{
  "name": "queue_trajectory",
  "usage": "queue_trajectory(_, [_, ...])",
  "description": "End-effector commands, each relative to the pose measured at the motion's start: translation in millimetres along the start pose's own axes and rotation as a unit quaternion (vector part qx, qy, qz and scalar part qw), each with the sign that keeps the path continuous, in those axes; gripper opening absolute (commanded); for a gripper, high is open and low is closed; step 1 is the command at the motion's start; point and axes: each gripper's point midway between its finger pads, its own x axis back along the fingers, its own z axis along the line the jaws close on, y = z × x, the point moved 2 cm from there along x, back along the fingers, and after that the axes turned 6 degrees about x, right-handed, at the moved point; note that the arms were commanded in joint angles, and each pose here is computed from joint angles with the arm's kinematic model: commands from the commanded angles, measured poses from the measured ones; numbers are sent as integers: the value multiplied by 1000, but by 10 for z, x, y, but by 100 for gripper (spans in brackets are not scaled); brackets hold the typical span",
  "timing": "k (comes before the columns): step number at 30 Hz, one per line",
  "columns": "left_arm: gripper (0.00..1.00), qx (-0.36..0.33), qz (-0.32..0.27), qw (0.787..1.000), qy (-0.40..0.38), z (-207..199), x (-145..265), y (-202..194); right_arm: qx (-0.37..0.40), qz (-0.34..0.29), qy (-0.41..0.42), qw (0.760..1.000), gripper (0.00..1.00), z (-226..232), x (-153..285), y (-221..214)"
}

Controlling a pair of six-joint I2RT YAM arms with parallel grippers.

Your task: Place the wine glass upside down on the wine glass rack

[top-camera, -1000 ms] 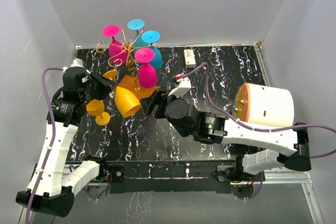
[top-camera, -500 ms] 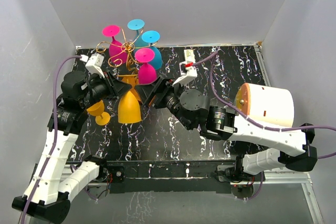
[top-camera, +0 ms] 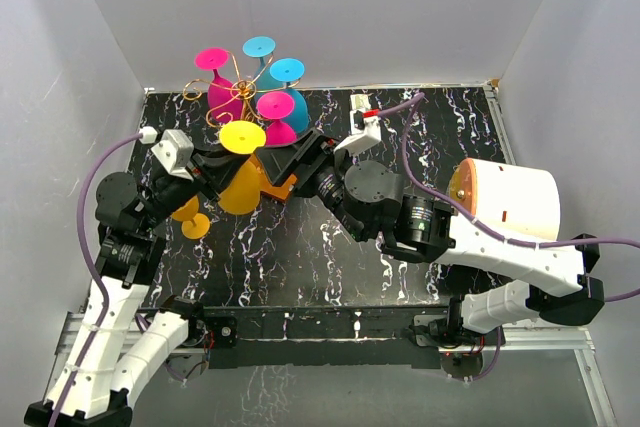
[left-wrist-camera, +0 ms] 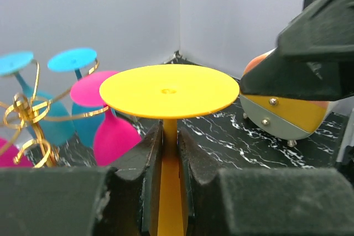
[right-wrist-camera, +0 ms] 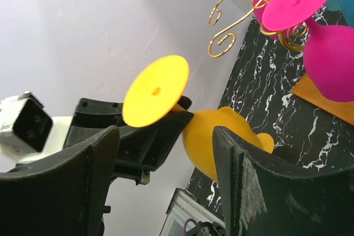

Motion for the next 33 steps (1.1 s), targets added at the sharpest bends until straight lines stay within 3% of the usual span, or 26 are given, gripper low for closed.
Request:
queue_trajectory(1, [0,-117,-52,990,-63,-119,-90,305,-44,-29,-2,999,65,84,96,328])
queue_trajectory(8, [0,-145,-54,982,-105,-246,-64,303,-55,-15,6,998,60,112,89,256])
queue_trajectory(25, [0,-100,-73,972,-201,-600,54,295,-83,-8,62,995,51,239,140,214])
queue_trajectory(29, [3,-90,-71,975,-189,-573,43,311,-87,-2,83,993,42,281,167,185])
queue_trajectory(33, [7,-78,-59,978,-183,-544,21,292,-90,-10,78,993,26,240,178,209])
